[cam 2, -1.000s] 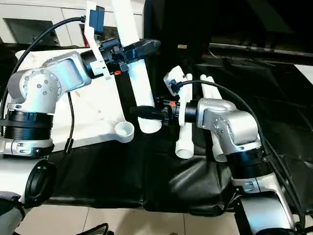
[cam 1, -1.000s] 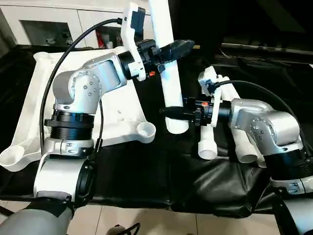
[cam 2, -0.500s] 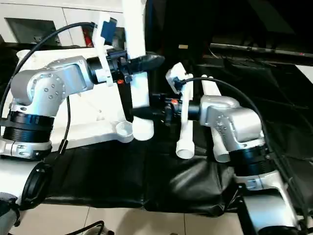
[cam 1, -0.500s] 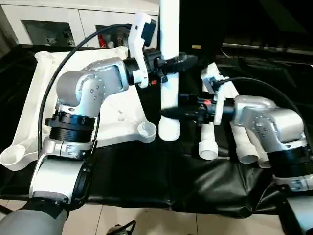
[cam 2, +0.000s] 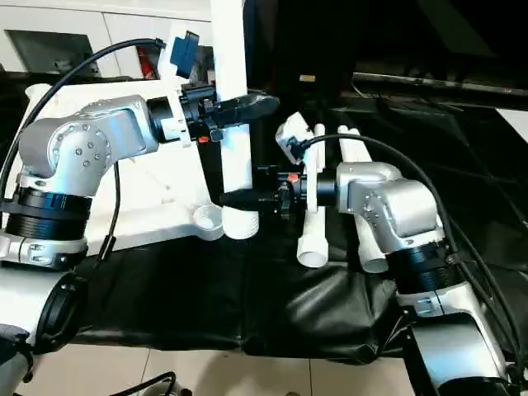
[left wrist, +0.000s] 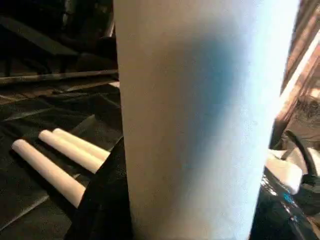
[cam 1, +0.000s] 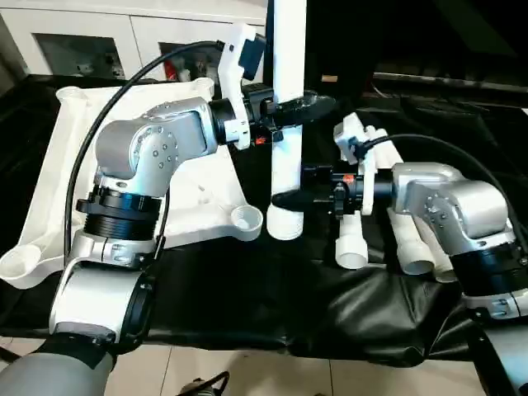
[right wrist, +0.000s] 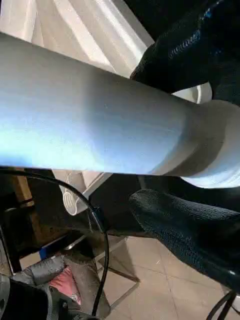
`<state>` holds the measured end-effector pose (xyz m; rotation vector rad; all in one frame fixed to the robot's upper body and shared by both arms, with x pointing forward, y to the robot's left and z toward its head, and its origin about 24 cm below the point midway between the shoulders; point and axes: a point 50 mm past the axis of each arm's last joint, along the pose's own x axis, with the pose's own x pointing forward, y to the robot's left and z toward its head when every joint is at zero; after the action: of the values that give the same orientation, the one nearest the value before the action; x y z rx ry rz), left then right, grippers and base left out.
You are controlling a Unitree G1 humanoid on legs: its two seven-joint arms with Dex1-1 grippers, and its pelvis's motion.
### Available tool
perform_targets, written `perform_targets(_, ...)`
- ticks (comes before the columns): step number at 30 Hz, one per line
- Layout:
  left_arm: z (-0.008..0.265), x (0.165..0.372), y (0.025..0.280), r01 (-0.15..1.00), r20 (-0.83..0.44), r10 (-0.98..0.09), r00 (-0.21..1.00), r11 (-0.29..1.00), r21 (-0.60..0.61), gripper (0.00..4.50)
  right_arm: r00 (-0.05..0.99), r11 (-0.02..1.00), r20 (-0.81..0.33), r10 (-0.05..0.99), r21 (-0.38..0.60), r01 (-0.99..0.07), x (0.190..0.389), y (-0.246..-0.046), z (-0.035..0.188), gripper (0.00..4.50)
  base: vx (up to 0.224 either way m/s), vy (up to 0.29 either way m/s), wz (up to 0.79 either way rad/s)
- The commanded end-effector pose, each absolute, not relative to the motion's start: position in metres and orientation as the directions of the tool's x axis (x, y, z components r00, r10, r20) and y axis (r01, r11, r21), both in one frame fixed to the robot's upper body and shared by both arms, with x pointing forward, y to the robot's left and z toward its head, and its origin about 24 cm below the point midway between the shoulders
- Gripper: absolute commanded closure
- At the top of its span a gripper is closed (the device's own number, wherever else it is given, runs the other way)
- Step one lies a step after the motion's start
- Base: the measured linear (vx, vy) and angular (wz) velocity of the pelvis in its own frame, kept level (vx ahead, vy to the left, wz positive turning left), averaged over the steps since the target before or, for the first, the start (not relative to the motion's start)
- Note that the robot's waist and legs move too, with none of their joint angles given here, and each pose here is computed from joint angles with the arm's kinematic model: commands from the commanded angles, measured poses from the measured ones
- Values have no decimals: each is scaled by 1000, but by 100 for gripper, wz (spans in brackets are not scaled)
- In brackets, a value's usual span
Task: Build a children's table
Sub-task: Pick table leg
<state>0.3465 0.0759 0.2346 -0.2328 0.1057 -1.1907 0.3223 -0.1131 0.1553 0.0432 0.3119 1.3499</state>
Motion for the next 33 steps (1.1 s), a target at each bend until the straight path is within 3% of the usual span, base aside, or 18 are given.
perform_targets(1, 245, 341, 70, 929, 52, -942, 333, 318, -190, 268, 182, 219, -203, 962, 177, -960, 324, -111, 162, 136, 0, 0, 0)
perform_targets(18, 246, 337, 67, 941, 61, -951, 302, 287, -180, 268, 177, 215, -181, 967, 217, -952, 325, -107, 157, 136, 0, 0, 0)
perform_targets(19, 246, 337, 67, 941, 61, -951, 302, 287, -180, 268, 177, 215, -181, 967, 218, -952, 325, -107, 157, 169, 0, 0, 0)
perform_targets(22, 246, 337, 67, 941, 63, -952, 300, 285, -181, 268, 179, 217, -180, 967, 225, -950, 326, -108, 155, 172, 0, 0, 0)
perform_targets(24, 246, 337, 67, 942, 63, -952, 298, 283, -180, 268, 182, 221, -180, 967, 227, -948, 326, -107, 154, 211, 0, 0, 0)
perform_targets(33, 245, 336, 67, 943, 62, -954, 293, 278, -185, 270, 182, 221, -176, 967, 235, -947, 325, -107, 153, 257, 0, 0, 0)
